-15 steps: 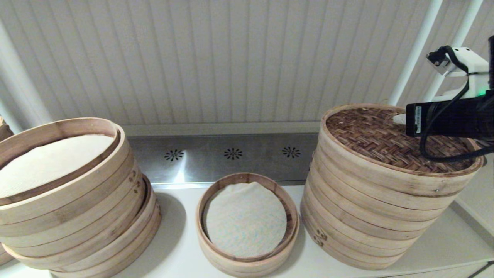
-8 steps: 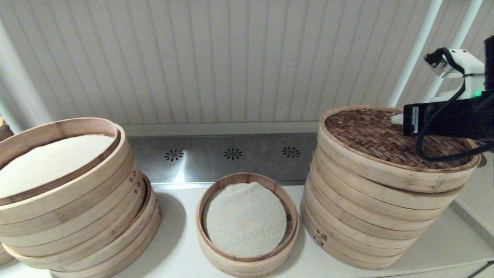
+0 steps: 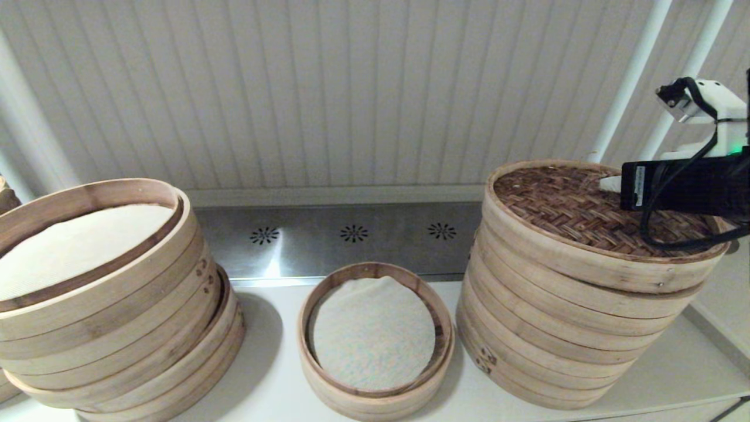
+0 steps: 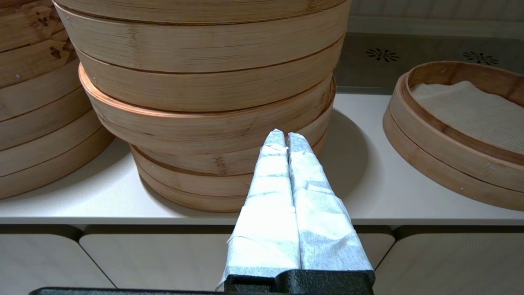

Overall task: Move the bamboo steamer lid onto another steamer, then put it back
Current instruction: Put the steamer

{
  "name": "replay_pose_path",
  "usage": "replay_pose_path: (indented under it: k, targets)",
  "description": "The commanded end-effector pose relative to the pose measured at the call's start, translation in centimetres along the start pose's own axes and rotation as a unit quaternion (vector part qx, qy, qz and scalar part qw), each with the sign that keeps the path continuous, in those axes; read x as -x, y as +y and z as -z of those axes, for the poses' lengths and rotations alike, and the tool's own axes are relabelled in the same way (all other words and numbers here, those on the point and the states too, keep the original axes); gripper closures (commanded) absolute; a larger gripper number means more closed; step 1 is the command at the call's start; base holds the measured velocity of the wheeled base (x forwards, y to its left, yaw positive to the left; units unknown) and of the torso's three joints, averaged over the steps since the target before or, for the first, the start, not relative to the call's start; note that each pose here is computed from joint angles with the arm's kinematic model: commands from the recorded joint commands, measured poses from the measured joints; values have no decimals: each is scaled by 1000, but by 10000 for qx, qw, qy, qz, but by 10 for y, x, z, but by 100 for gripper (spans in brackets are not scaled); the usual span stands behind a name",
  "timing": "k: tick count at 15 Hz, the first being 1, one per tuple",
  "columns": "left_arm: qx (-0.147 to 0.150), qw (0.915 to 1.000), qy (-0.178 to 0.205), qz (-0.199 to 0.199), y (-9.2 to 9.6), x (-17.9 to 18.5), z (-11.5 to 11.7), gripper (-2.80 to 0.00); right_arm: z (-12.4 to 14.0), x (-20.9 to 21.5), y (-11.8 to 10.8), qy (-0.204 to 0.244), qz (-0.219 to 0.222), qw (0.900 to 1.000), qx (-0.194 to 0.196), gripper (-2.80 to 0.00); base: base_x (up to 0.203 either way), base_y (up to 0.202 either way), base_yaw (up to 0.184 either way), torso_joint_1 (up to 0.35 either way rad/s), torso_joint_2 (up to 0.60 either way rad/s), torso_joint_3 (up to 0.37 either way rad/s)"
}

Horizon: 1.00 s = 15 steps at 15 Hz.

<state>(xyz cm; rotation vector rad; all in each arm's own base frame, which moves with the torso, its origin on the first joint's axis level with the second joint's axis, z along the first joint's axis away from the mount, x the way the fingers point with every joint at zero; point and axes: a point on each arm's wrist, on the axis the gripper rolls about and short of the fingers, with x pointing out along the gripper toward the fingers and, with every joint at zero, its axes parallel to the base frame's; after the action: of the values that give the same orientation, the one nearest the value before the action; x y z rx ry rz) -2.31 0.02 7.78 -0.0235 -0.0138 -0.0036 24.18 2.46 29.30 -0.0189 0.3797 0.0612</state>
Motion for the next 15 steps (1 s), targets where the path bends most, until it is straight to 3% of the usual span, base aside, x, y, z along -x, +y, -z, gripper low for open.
replay_pose_path:
  k: [1, 15]
  targets:
    - [6, 10000, 0, -3, 0, 0, 0, 0, 1, 2, -1, 0, 11, 10000, -5, 0, 0, 0, 0, 0, 0, 0]
    - [6, 10000, 0, -2, 0, 0, 0, 0, -3, 5, -1, -86, 24, 10000, -6, 0, 0, 0, 0, 0, 0, 0]
